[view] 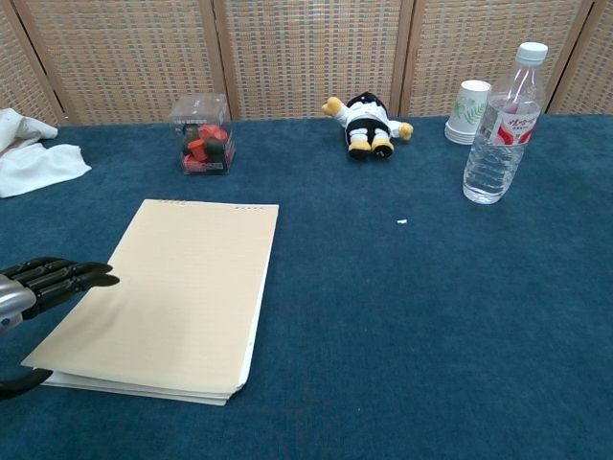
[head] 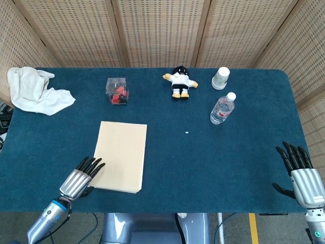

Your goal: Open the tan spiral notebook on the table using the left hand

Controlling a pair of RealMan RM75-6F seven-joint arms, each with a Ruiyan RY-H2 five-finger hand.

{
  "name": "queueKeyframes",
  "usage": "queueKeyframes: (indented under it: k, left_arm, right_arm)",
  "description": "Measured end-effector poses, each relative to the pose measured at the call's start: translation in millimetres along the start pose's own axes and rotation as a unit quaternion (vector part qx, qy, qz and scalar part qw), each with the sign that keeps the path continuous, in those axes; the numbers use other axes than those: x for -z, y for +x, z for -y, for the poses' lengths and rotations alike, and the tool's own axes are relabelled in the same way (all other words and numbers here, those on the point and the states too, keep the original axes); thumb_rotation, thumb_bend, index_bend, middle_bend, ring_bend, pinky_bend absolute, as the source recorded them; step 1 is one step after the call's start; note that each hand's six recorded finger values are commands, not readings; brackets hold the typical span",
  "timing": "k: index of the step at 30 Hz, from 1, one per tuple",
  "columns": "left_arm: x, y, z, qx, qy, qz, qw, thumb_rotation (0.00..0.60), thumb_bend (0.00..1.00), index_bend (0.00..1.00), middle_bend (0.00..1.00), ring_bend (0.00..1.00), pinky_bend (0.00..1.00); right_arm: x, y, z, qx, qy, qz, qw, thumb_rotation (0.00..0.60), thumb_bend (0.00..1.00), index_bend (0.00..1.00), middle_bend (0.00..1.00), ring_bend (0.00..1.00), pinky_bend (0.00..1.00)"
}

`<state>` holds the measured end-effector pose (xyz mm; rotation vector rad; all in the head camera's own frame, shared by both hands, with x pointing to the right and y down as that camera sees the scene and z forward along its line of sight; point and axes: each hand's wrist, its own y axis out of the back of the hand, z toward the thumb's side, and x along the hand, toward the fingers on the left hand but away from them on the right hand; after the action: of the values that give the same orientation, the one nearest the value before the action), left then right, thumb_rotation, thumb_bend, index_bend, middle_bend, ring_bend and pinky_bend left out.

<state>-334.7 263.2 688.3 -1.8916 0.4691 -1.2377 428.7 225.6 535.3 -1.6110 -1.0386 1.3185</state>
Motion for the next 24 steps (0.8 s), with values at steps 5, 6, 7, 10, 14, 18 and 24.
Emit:
queueKeyframes:
  k: [5,6,7,10,14,18,24]
  left_arm:
    - [-3.0,9.9,-18.4,-0.023,-0.008,0.000,0.9997,0.600,0.41,0.00,0.00,0.00,0.00]
    - [-2.9,12.4,-22.3,-0.028,-0.011,-0.001,0.9996,0.600,0.41,0.00,0.00,0.00,0.00]
    - [-2.3,15.7,-26.9,-0.032,-0.014,-0.004,0.9994,0.600,0.41,0.00,0.00,0.00,0.00]
    - [-0.2,24.1,-34.9,-0.037,-0.026,-0.012,0.9989,0.600,0.41,0.00,0.00,0.00,0.00]
    - [1.9,32.5,-32.7,-0.020,-0.033,-0.016,0.9991,0.600,0.41,0.00,0.00,0.00,0.00]
    - [3.9,35.9,-18.4,0.009,-0.036,-0.019,0.9991,0.600,0.41,0.00,0.00,0.00,0.00]
    - [2.7,27.2,-6.4,0.030,-0.035,-0.010,0.9989,0.600,0.41,0.00,0.00,0.00,0.00]
  right_arm:
    - [-0.1,0.0,0.4,-0.001,0.000,0.000,1.0000,0.600,0.00,0.00,0.00,0.00,0.00]
    - [-0.1,-0.1,0.5,-0.001,0.000,0.000,1.0000,0.600,0.00,0.00,0.00,0.00,0.00]
    - [0.0,-0.1,0.5,-0.001,0.000,0.000,1.0000,0.600,0.00,0.00,0.00,0.00,0.00]
    - [0.2,-0.1,0.7,-0.002,0.000,0.001,1.0000,0.600,0.00,0.00,0.00,0.00,0.00]
    - [0.5,-0.4,0.7,-0.002,-0.001,0.001,1.0000,0.600,0.00,0.00,0.00,0.00,0.00]
    - [2.6,-1.1,0.7,-0.003,-0.003,0.005,1.0000,0.600,0.00,0.00,0.00,0.00,0.00]
    - [3.0,-1.2,0.0,-0.002,-0.004,0.005,1.0000,0.600,0.00,0.00,0.00,0.00,0.00]
